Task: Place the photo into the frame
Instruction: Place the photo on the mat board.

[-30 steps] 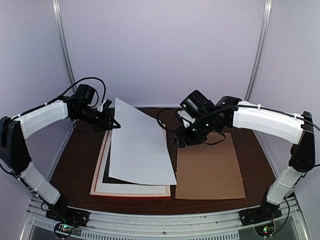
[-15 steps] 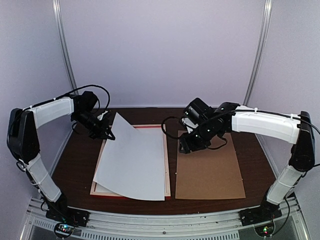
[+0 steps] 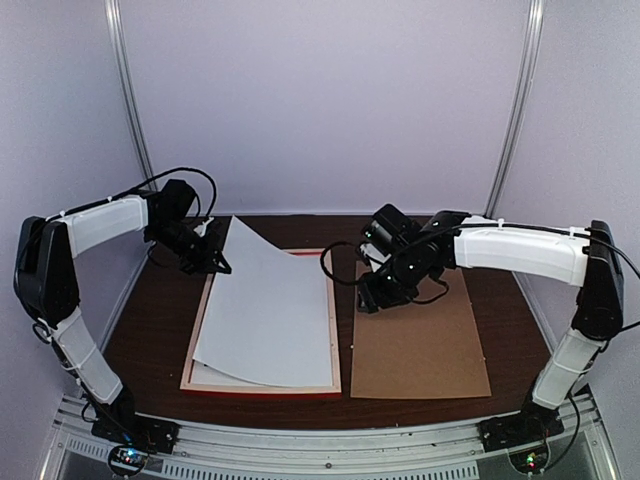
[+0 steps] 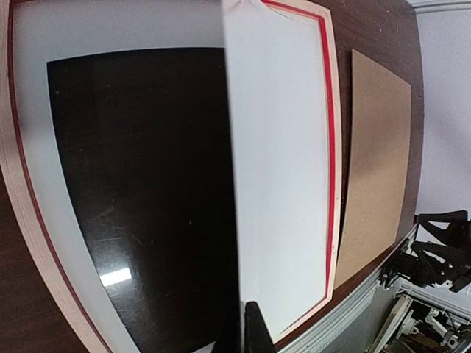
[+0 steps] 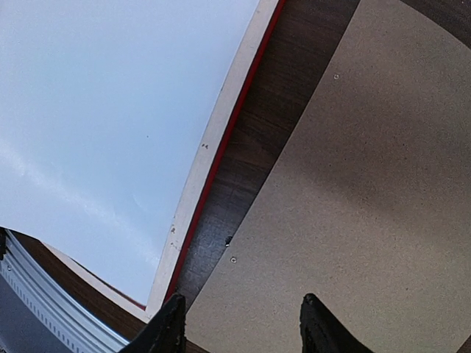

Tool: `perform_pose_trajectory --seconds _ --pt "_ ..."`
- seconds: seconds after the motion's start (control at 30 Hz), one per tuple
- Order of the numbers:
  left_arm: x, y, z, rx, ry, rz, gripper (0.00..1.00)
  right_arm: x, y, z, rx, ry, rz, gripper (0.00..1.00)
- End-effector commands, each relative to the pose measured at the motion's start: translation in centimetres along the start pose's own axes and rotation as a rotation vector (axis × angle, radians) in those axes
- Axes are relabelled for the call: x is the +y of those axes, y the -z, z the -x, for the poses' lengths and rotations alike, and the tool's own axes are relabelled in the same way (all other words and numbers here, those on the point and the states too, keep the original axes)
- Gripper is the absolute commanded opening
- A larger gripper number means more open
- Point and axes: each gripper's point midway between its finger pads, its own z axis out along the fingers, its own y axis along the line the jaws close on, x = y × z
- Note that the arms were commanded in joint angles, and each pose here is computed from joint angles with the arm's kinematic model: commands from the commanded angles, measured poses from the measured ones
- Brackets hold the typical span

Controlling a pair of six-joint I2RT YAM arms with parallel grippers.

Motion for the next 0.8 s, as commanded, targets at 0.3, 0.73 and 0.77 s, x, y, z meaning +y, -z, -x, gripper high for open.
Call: perform_pose_trajectory --seconds 0.3,0.73,0.77 --pt "0.7 -1.2 2.1 -0.034 0.003 -0.002 0.00 -0.1 -1.2 0.3 0.012 0.011 -0.012 0.53" --pt "2.4 -1.9 1.8 -0.010 0.002 0.069 0.20 -0.1 -1.6 0.4 0.018 0.014 -0.022 0.55" --pt "2.5 -1.9 1.8 -0.010 0.002 0.073 0.21 -0.2 -1.6 0.5 0.018 0.012 -0.024 0.55"
